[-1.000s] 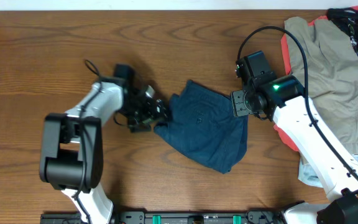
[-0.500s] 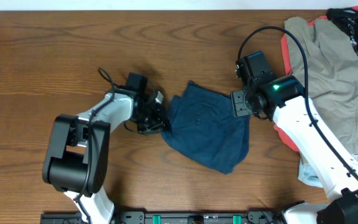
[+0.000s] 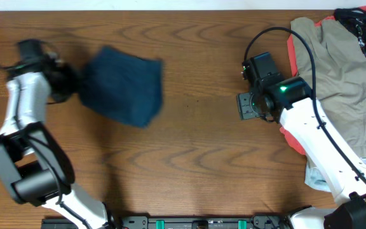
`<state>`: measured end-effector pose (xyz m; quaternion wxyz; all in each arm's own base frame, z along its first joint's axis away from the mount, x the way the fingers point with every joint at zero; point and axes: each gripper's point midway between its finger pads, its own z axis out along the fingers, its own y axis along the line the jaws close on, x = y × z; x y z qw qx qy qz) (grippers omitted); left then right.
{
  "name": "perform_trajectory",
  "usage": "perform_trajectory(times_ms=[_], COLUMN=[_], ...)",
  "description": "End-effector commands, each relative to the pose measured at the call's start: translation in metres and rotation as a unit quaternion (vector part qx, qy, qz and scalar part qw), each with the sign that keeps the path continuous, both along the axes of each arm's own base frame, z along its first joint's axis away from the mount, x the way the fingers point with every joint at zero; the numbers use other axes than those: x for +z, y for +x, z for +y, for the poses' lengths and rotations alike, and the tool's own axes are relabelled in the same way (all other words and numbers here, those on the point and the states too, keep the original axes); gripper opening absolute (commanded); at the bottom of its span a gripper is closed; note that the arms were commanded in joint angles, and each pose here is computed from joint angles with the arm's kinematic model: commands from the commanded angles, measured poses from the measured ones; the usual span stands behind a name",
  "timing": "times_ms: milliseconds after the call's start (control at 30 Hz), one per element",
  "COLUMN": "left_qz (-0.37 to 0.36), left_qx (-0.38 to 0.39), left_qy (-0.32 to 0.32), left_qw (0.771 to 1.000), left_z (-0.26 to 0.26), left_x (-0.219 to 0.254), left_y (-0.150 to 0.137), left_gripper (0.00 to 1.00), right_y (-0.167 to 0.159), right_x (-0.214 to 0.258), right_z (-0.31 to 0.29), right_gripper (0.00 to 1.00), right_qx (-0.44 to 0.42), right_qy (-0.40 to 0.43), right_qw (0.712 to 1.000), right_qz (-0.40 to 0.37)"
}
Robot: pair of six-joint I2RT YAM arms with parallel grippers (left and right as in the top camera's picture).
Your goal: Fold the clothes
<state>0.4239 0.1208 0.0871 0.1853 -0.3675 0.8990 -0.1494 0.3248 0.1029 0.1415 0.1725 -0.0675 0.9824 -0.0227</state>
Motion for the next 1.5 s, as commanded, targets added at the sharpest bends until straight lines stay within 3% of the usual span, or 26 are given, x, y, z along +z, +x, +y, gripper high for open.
perform_trajectory(times_ms=[0, 133, 267, 433, 533, 700, 933, 1000, 1200, 1467], left_qz=[-0.005, -0.017, -0.032, -0.078, -0.093, -0.085, -0.082, -0.073, -0.029, 0.047], left_qx=[0.078, 0.124, 0.149, 0.100, 0.050, -0.074, -0.262, -0.281, -0.301, -0.262], left_qy=[0.019, 0.034, 0.024, -0.023, -0.036, -0.006, 0.101, 0.129, 0.166, 0.164], left_qw=[0.997, 0.992, 0.988, 0.992, 0.994, 0.994, 0.956, 0.948, 0.939, 0.950], left_z=[0.054, 0.097, 0.117, 0.094, 0.059, -0.024, -0.145, -0.163, -0.181, -0.131], left_x=[0.005, 0.008, 0.011, 0.029, 0.037, 0.034, 0.024, 0.018, -0.018, -0.054], left_y=[-0.009, -0.021, -0.028, -0.008, 0.008, 0.032, 0.048, 0.048, 0.045, 0.029], left_gripper=[0.07, 0.13, 0.57, 0.97, 0.99, 0.98, 0.98, 0.98, 0.98, 0.98], right_y=[0.005, 0.005, 0.002, 0.002, 0.002, 0.002, 0.001, 0.001, -0.002, -0.006], right_x=[0.010, 0.010, 0.008, 0.008, 0.009, 0.008, 0.008, 0.008, 0.007, 0.006], right_z=[-0.009, -0.010, -0.012, -0.012, -0.011, -0.004, -0.003, -0.003, -0.004, -0.005], right_gripper=[0.64, 0.64, 0.64, 0.64, 0.65, 0.65, 0.65, 0.64, 0.65, 0.65], right_qx=[-0.020, -0.022, -0.022, -0.025, -0.036, -0.032, -0.030, -0.030, -0.030, -0.030], right_qy=[0.005, 0.004, 0.002, 0.003, 0.009, 0.027, 0.031, 0.031, 0.029, 0.027], right_qw=[1.000, 1.000, 1.000, 1.000, 0.999, 0.999, 0.999, 0.999, 0.999, 0.999], right_qz=[-0.015, -0.014, -0.007, -0.007, -0.007, -0.004, -0.002, -0.001, 0.005, 0.013])
